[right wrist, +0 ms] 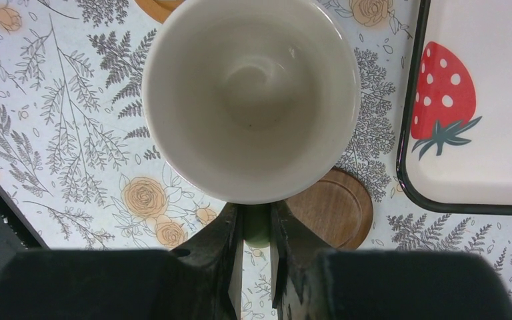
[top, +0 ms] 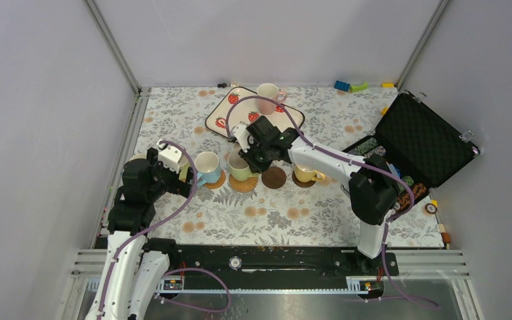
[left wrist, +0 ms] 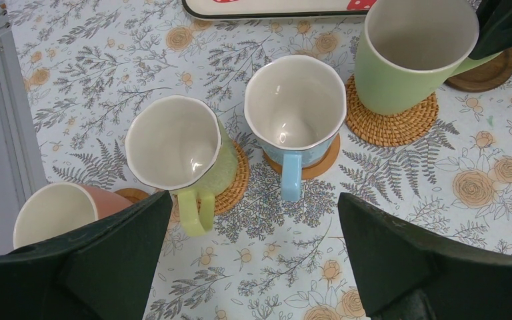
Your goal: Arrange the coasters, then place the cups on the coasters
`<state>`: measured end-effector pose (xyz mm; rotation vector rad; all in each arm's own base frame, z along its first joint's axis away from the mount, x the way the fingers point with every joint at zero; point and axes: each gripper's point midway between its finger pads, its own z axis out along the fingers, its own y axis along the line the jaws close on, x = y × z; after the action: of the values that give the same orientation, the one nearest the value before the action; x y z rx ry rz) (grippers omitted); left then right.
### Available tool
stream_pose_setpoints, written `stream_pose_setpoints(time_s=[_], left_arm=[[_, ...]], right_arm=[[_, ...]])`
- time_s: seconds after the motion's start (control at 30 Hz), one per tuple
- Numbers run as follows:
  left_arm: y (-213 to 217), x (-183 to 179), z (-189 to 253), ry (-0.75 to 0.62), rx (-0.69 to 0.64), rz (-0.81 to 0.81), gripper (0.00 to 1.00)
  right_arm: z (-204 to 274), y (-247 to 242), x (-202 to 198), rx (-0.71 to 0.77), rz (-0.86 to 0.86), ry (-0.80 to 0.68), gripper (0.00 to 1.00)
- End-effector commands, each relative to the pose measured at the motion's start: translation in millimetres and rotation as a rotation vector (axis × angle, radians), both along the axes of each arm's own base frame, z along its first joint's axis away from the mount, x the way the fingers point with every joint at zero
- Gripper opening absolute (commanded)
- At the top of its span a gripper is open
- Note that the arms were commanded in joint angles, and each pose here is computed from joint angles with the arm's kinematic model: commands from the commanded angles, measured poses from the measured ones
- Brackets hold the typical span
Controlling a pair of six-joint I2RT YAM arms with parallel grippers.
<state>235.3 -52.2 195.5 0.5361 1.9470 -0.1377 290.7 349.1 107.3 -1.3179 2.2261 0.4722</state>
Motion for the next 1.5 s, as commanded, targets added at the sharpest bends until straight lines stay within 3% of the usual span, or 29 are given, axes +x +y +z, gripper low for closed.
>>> stream_pose_setpoints(time_s=[0.0,0.63,0.8,1.0,1.27,1.47], left_arm=[[-0.7,6.8,9.7,-0.059,-0.001,-0.007,0.99],[-1.4,6.9,9.2,-0.056,-0.003,-0.011,0.99],[-1.4,6.8,10.1,-0.058,-0.003,-0.011,0.99],[-2.2,6.7,8.7,-0.054,-0.004,-0.015,0.99],[-2.8,7.8,6.1,-0.044,-0.002,-0.020,0.99],[-1.7,8.4,6.2,-0.042,-0.001,-0.013,0.99]], right_arm=[[21.4,11.1,11.7,0.044,0.013,-0.101,0.00],[5.2,13.4,-0.3,0.007,0.059,-0.061,0.01],[9.2,9.0,-4.3,-0.023,0.082,-0.058,0.45],[33.9,-2.2,-0.8,-0.051,0.098,-0.127,0.74],[96.2,-22.5,34.4,-0.061,0.040,-0.334,0.98],[136.3,-43.5,84.4,0.017,-0.109,-0.373,1.00]])
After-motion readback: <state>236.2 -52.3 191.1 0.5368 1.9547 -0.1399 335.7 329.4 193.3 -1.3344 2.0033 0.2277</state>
